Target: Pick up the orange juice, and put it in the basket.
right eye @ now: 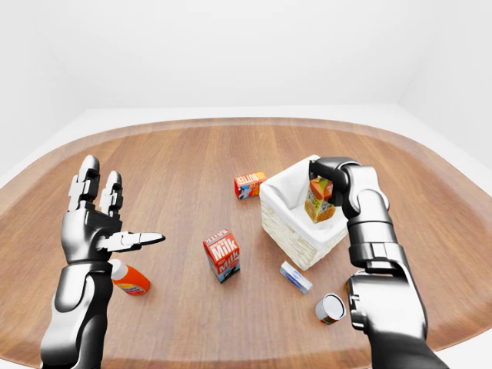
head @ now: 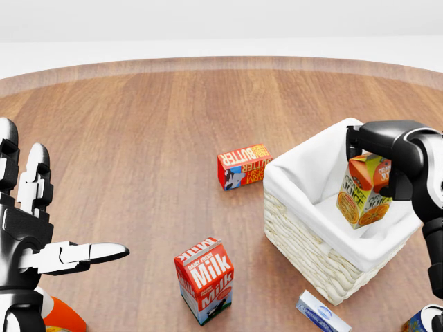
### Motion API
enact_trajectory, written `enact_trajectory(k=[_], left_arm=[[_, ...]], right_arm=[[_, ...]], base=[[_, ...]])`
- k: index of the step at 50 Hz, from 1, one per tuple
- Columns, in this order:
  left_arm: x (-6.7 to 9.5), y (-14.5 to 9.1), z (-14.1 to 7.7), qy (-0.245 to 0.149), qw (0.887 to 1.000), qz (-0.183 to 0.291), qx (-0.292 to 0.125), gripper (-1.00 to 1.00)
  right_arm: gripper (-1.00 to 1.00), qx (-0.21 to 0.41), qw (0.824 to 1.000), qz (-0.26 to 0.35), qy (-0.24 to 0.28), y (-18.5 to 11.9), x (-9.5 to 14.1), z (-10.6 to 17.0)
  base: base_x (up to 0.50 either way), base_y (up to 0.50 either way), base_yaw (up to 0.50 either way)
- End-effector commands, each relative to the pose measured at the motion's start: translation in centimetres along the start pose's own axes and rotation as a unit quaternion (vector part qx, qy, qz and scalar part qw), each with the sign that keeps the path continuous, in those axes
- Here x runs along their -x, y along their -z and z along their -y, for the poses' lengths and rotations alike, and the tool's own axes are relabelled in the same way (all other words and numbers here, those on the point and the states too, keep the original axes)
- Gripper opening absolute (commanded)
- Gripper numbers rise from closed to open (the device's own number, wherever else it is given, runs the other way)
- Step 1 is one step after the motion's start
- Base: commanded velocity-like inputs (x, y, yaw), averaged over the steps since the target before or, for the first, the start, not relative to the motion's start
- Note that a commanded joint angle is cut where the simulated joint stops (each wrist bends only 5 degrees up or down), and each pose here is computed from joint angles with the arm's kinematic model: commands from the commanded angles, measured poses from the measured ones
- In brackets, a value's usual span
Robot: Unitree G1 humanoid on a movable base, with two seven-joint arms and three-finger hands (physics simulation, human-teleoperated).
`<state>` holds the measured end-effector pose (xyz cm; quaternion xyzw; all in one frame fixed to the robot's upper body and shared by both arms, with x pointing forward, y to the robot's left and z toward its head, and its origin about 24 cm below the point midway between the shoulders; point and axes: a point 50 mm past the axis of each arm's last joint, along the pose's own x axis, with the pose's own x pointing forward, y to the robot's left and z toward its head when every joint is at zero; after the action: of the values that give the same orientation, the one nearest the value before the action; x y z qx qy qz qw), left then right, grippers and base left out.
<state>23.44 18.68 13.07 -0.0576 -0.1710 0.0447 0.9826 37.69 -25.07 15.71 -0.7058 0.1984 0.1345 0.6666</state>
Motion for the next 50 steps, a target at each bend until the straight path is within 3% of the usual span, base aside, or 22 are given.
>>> enact_trajectory(k=[1, 48, 49, 50], left_arm=[[0.0, 0.0, 0.0, 0.0, 1.0, 0.0, 0.0, 1.0], [0.0, 0.0, 0.0, 0.0, 1.0, 0.0, 0.0, 1.0], [0.0, 0.0, 0.0, 0.0, 1.0, 0.0, 0.0, 1.0], [0.0, 0.0, 0.0, 0.0, 1.0, 0.0, 0.0, 1.0]], right_arm=[[-1.0, 0.017, 1.0, -0.018, -0.014, 0.3, -0.8, -1.5], [-1.0, 0.022, 0.999, -0.02, 0.018, -0.3, -2.0, -0.8], [-0.82, 0.022, 0.999, -0.02, 0.018, -0.3, -2.0, -0.8], [-0.2, 0.021, 0.999, -0.019, 0.02, -0.3, -2.0, -0.8]], base=[[0.0, 0.0, 0.0], [0.0, 0.0, 0.0], [0.0, 0.0, 0.0], [0.0, 0.0, 0.0]])
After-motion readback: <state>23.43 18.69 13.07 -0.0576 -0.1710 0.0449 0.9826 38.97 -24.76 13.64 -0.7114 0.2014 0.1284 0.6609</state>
